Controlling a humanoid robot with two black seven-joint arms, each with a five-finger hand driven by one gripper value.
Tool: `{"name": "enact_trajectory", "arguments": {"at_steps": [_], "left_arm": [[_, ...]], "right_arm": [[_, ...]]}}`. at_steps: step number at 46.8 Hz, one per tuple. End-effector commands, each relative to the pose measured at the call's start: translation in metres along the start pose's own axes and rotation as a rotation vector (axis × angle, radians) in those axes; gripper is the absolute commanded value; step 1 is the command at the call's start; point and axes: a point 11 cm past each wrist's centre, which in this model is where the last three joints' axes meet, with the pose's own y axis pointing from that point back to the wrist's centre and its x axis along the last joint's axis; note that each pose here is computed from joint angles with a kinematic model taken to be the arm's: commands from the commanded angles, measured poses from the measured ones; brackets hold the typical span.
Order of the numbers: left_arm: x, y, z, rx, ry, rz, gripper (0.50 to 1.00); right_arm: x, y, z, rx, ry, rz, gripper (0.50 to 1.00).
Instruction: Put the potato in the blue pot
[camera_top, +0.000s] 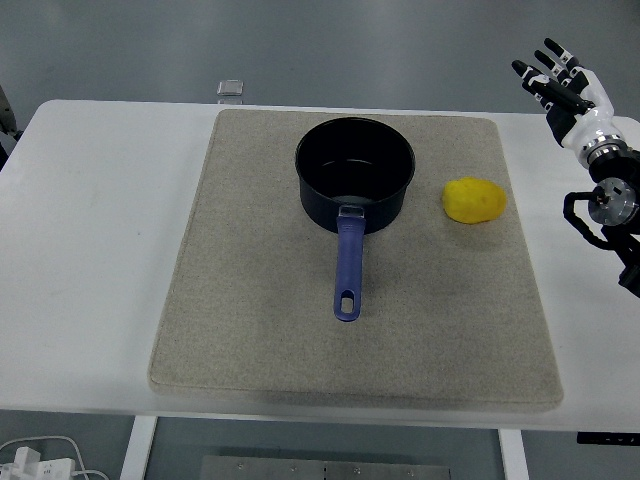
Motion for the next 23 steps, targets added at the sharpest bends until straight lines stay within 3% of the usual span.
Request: {"name": "enact_trajectory", "arguments": {"at_steps": [1, 23], "left_arm": [[0.0003, 0.0, -0.0001, 0.001, 0.0, 0.001, 0.994], [0.0008, 0.0, -0.0001, 0.001, 0.0, 0.002, 0.994]], "right_arm": [[-0.0002, -0.0004, -0.0009, 0.002, 0.001, 0.001, 0.924], [-0.0004, 0.0003, 0.0002, 0.0, 0.0, -0.009, 0.924]]}}
